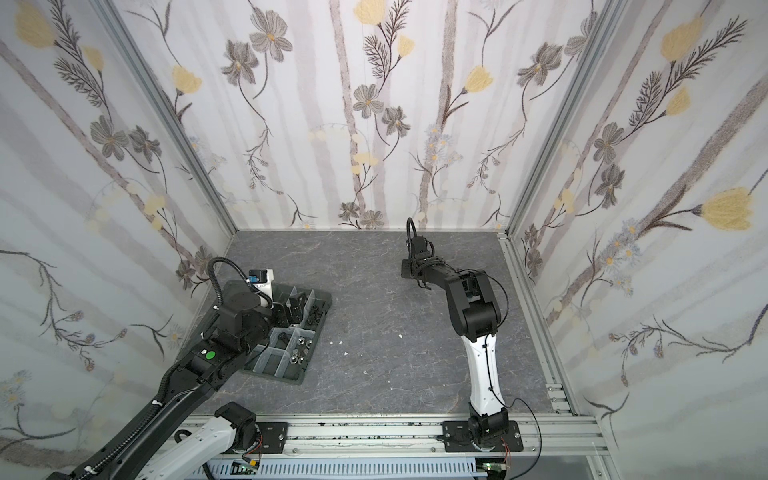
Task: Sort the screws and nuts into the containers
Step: 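Lower the right gripper onto a black bolt and close on it, then carry the black bolt with the right gripper over the organizer box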
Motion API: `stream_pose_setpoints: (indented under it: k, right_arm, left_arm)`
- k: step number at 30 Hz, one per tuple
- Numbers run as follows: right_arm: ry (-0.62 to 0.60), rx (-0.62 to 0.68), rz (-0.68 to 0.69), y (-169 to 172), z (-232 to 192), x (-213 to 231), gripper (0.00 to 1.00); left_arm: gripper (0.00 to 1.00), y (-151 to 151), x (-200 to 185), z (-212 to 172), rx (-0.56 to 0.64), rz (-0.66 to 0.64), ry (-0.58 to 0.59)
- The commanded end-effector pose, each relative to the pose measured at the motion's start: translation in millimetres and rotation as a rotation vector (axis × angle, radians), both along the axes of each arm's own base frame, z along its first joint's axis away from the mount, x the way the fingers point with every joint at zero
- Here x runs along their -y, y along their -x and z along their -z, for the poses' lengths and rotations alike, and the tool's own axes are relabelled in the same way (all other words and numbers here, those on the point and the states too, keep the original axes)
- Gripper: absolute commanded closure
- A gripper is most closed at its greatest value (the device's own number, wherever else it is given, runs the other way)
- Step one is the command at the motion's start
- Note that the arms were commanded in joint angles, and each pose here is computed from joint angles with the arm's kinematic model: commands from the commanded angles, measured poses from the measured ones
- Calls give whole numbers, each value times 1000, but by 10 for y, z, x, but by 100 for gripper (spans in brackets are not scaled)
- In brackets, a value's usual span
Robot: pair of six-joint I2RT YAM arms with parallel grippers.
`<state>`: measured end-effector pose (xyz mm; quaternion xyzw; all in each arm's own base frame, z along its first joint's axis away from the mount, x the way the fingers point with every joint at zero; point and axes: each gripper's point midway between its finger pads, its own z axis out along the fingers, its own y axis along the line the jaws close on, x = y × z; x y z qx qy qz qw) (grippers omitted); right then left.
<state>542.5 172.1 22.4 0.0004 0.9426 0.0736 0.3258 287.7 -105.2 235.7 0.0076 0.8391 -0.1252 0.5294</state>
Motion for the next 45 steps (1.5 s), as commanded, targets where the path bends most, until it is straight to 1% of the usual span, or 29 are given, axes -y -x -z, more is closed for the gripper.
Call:
stream_pose_setpoints:
  k: [1, 4, 8, 14, 17, 21, 26, 29, 34, 39, 45]
  right_arm:
    - [48, -106, 1, 216, 170, 90, 89]
    - [32, -92, -9, 218, 71, 53, 93]
    - [8, -62, -36, 254, -118, -69, 96]
    - [-55, -22, -130, 451, -405, -525, 97]
    - [-84, -10, -201, 610, -512, -846, 97]
    - [-166, -17, -325, 875, -641, -1337, 98]
    - [-257, -16, -431, 1162, -820, -1765, 98]
    - [-294, -15, -480, 1301, -903, -1963, 97]
    - [-384, -46, -580, 1616, -983, -2371, 97]
    - [-436, -71, -675, 1915, -1040, -2774, 97]
    - [-459, -114, -796, 2369, -1028, -3263, 97]
  left_arm:
    - [0, -21, -25, -55, 26, -12, -6]
    - [0, -13, -19, -80, 33, -9, 5]
    - [0, 2, -27, -111, 43, -10, 9]
    - [0, 37, -54, -191, 73, -15, 25]
    - [0, 52, -75, -232, 89, -20, 29]
    - [0, 70, -108, -283, 110, -33, 33]
    - [0, 94, -155, -360, 139, -51, 45]
    - [0, 132, -212, -474, 183, -73, 68]
    - [0, 252, -339, -722, 295, -101, 134]
    - [0, 330, -445, -850, 358, -125, 173]
    - [0, 334, -442, -854, 360, -122, 175]
